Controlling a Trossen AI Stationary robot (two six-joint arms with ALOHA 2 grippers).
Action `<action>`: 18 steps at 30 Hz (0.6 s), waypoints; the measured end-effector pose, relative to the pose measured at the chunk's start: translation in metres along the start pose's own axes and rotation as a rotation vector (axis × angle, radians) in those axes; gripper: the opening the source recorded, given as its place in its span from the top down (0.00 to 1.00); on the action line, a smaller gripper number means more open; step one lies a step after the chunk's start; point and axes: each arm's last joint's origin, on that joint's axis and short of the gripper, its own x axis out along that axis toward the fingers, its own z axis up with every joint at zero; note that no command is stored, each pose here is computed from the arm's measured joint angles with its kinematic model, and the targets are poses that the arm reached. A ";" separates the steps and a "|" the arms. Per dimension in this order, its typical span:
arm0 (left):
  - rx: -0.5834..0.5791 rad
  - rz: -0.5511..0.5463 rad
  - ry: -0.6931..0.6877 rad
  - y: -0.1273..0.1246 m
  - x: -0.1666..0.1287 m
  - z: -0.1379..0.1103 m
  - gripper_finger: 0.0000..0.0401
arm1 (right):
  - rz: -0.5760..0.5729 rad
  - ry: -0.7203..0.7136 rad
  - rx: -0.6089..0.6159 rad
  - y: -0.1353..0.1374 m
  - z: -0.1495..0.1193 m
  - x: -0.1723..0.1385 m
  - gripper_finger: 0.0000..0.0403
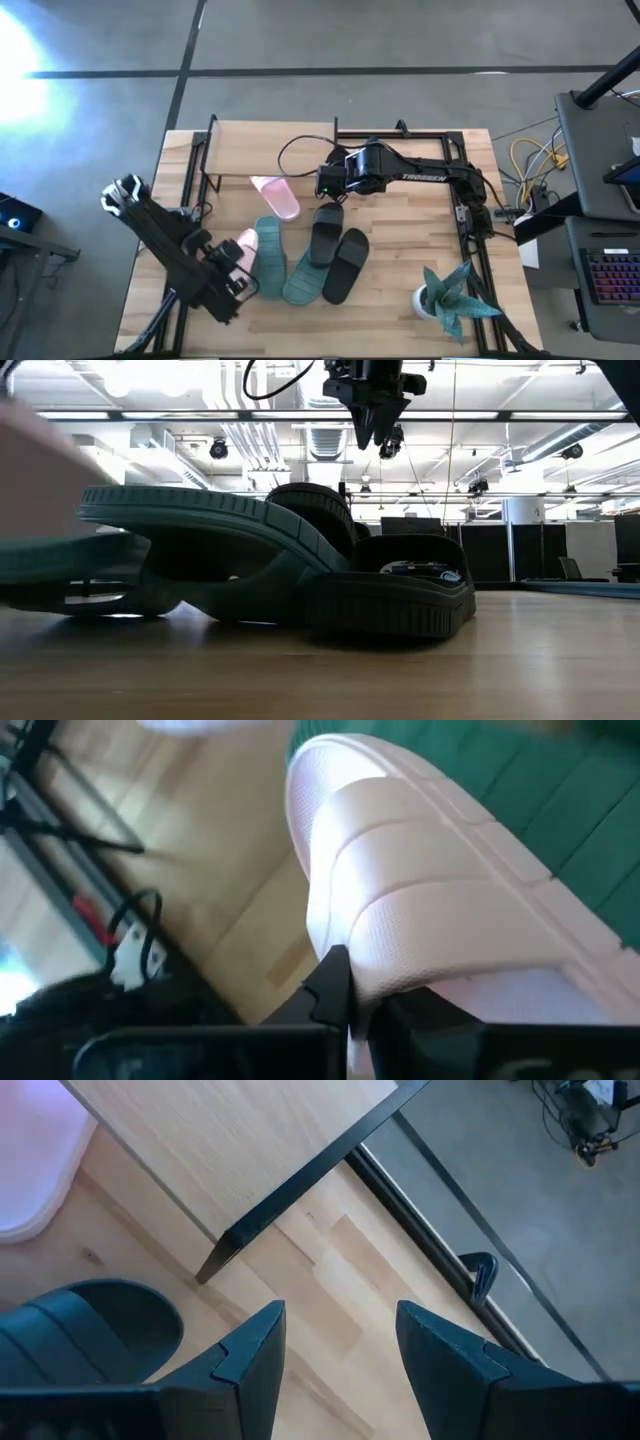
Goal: Pick and place slides into the shelf
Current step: Put the pink slide under the shelf
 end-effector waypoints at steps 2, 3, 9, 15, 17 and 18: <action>-0.024 -0.025 -0.088 0.014 -0.003 0.005 1.00 | 0.001 -0.002 0.006 0.000 0.000 0.000 0.55; -0.030 -0.023 -0.131 0.021 -0.001 0.007 1.00 | 0.002 -0.003 0.010 0.000 0.000 0.000 0.55; 0.120 0.172 -0.073 0.045 0.046 0.015 1.00 | 0.009 -0.012 0.011 0.001 0.001 0.000 0.55; 0.176 0.339 0.067 0.063 0.088 0.017 1.00 | 0.009 -0.012 0.011 0.001 0.001 0.000 0.55; 0.190 0.368 0.099 0.068 0.095 0.022 1.00 | 0.010 -0.013 0.012 0.001 0.002 0.000 0.55; 0.197 0.381 0.106 0.071 0.097 0.025 1.00 | 0.009 -0.012 0.014 0.000 0.002 0.001 0.55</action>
